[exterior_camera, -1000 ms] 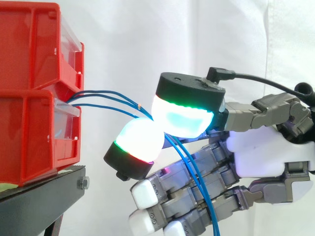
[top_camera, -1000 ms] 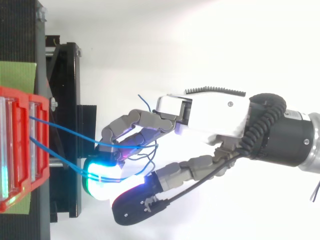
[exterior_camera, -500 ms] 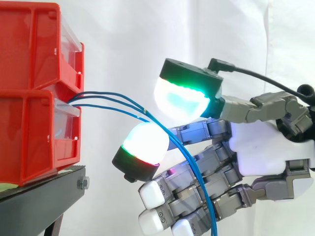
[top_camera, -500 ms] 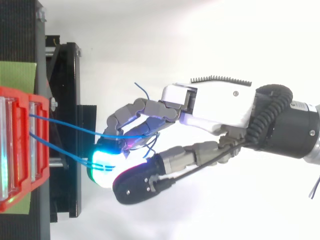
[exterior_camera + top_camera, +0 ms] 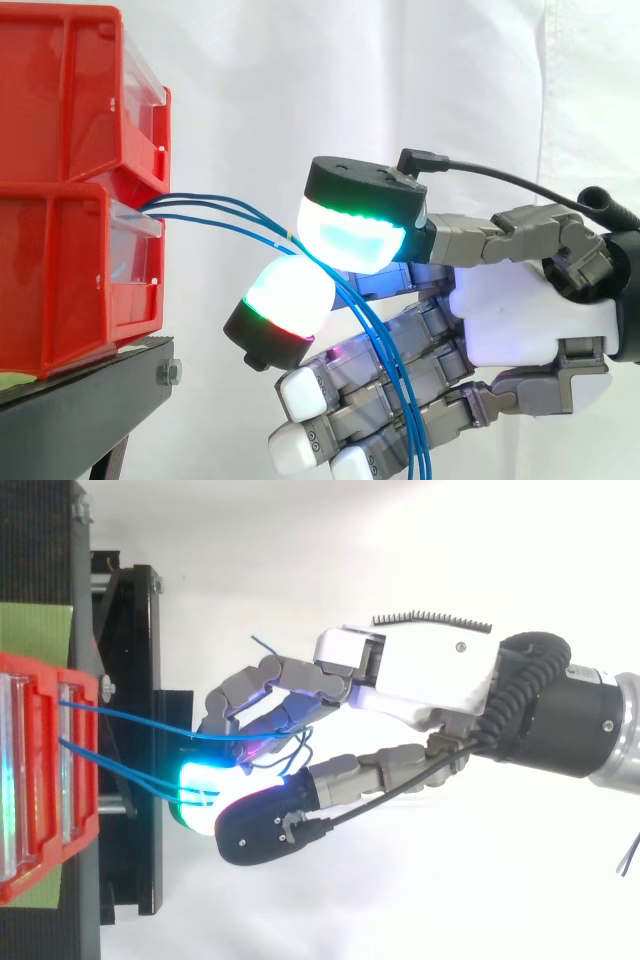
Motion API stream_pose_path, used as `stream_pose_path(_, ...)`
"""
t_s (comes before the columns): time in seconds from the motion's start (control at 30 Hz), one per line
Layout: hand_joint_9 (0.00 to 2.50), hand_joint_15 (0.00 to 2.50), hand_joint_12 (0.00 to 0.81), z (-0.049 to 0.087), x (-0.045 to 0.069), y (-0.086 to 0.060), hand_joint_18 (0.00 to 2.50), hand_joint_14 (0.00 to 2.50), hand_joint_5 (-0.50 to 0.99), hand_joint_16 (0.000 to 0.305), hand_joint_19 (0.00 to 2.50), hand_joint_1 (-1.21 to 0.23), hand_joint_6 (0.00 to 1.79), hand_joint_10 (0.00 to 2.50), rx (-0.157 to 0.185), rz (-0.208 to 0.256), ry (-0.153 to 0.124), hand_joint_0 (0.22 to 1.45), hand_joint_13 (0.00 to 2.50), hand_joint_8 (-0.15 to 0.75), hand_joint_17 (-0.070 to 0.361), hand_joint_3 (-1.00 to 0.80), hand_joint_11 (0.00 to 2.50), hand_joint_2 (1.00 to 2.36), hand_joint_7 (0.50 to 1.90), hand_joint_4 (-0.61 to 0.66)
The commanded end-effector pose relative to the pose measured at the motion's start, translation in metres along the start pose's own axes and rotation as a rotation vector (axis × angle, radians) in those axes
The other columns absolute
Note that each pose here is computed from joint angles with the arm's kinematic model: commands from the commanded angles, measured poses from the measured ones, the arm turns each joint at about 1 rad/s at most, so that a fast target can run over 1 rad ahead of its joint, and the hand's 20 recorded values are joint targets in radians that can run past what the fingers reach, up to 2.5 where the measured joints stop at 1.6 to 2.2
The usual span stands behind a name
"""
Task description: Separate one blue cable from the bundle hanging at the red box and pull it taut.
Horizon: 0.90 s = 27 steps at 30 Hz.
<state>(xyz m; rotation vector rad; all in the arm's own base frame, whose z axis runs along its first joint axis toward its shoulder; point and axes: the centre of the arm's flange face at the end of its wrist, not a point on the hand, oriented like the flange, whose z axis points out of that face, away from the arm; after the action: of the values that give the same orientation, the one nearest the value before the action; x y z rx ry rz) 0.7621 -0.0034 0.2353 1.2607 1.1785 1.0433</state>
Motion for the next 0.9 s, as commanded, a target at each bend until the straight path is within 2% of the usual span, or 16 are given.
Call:
stream_pose_path(0.0,0.77,0.33,0.327,0.0012,0.0,-0.0003,0.65,0.01,-0.24,0.041,0.47,-0.73,0.91,0.02,-0.008,-0.005,-0.001,0.68,0.71,0.287,0.093,-0.34,0.68,1.02,0.88,0.1)
stream_pose_path(0.13,0.76,0.34,0.321,0.0019,-0.0011,0.0015,0.65,0.01,-0.24,0.042,0.46,-0.8,0.91,0.02,-0.016,-0.014,-0.003,0.75,0.71,0.266,0.094,-0.48,0.68,1.0,0.86,0.11)
stream_pose_path(0.23,0.77,0.33,0.317,0.002,-0.0022,0.0014,0.66,0.01,-0.24,0.042,0.45,-0.84,0.9,0.02,-0.016,-0.022,-0.005,0.76,0.72,0.258,0.094,-0.5,0.69,1.0,0.89,0.09)
stream_pose_path(0.37,0.79,0.35,0.311,0.0023,-0.0034,0.0015,0.66,0.01,-0.23,0.042,0.46,-0.85,0.9,0.02,-0.017,-0.031,-0.006,0.68,0.72,0.253,0.094,-0.5,0.7,1.0,0.88,0.09)
stream_pose_path(0.47,0.79,0.36,0.331,0.0026,-0.0044,0.0003,0.66,0.01,-0.23,0.045,0.48,-0.78,0.9,0.02,-0.016,-0.033,-0.008,0.53,0.72,0.267,0.101,-0.5,0.68,1.0,0.86,0.13)
stream_pose_path(0.57,0.8,0.36,0.347,0.0026,-0.0057,0.0014,0.67,0.01,-0.23,0.047,0.49,-0.67,0.89,0.02,-0.017,-0.032,-0.009,0.5,0.72,0.288,0.106,-0.5,0.68,1.0,0.83,0.15)
stream_pose_path(0.6,0.82,0.35,0.35,0.0026,-0.0055,0.0014,0.67,0.01,-0.23,0.047,0.5,-0.57,0.89,0.02,-0.017,-0.032,-0.008,0.5,0.73,0.292,0.106,-0.5,0.67,1.0,0.84,0.15)
stream_pose_path(0.67,0.82,0.36,0.341,0.0026,-0.0055,0.0014,0.67,0.01,-0.23,0.045,0.53,-0.46,0.88,0.02,-0.017,-0.032,-0.008,0.55,0.72,0.286,0.102,-0.5,0.66,1.0,0.88,0.14)
stream_pose_path(0.77,0.82,0.37,0.336,0.0025,-0.0057,0.001,0.68,0.02,-0.23,0.044,0.55,-0.48,0.87,0.02,-0.019,-0.032,-0.009,0.62,0.73,0.279,0.099,-0.48,0.68,1.0,0.95,0.11)
stream_pose_path(0.87,0.8,0.38,0.338,0.0029,-0.0056,0.0017,0.7,0.01,-0.24,0.045,0.55,-0.54,0.9,0.02,-0.02,-0.031,-0.01,0.63,0.74,0.291,0.101,-0.34,0.69,1.01,0.94,0.13)
